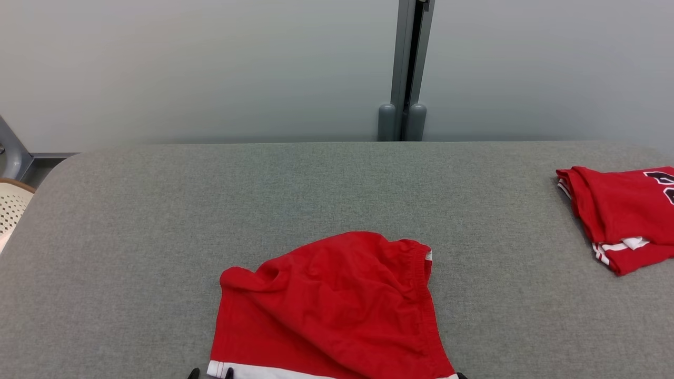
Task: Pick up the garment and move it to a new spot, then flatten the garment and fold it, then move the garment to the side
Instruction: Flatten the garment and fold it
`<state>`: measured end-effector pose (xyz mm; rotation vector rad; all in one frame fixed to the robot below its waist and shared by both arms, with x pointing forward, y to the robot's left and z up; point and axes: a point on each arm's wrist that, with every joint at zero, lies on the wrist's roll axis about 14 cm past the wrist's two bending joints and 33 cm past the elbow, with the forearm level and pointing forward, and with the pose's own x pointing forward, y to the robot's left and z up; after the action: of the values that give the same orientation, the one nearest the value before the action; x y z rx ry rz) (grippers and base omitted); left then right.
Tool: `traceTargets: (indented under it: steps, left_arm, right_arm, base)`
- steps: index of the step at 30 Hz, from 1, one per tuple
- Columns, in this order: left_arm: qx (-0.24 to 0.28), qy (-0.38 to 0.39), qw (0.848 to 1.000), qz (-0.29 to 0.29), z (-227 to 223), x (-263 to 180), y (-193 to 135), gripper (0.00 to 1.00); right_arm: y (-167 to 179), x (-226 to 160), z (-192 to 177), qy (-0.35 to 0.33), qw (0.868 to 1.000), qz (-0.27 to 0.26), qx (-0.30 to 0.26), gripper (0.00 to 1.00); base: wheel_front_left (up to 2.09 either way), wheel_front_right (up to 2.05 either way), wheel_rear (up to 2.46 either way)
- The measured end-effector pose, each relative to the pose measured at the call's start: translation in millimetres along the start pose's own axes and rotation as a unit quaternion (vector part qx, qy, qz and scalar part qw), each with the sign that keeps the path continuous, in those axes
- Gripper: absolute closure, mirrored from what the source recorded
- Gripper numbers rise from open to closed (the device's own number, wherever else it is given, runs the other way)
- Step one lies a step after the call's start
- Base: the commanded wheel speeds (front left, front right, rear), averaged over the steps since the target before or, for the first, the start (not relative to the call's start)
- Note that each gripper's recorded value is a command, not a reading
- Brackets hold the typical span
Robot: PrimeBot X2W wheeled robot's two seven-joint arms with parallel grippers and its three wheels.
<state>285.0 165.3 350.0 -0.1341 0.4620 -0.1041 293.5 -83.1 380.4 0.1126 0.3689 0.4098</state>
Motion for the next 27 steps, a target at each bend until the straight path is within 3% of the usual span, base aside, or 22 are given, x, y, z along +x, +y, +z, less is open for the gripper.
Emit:
traceTargets:
  steps: [20, 21, 22, 23, 27]
  left_arm:
    - [-0.021, 0.005, 0.999, -0.044, 6.5, 19.8, -33.0, 0.0]
    - [-0.022, 0.003, 0.999, -0.046, 7.8, 20.1, -33.7, 0.5]
    - [-0.025, -0.001, 0.999, -0.045, 10.0, 20.6, -33.5, 0.71]
    - [-0.026, -0.003, 0.999, -0.045, 11.6, 21.1, -32.9, 1.0]
    - [-0.031, -0.01, 0.999, -0.042, 16.4, 22.7, -30.2, 1.0]
  right_arm:
    - [27.1, 9.5, 18.3, -0.02, 0.998, 0.064, 0.006, 0.0]
    - [27.5, 9.8, 19.2, -0.021, 0.998, 0.065, 0.006, 0.0]
    - [28.1, 9.9, 19.2, -0.021, 0.998, 0.066, 0.005, 0.0]
    - [28.9, 10.2, 19.3, -0.021, 0.997, 0.068, 0.005, 1.0]
    - [31.9, 10.6, 19.5, -0.021, 0.997, 0.074, 0.007, 1.0]
  base:
    - [0.0, 0.0, 0.0]
    - [0.0, 0.0, 0.0]
    - [0.0, 0.0, 0.0]
    - [0.0, 0.0, 0.0]
    - [0.0, 0.0, 0.0]
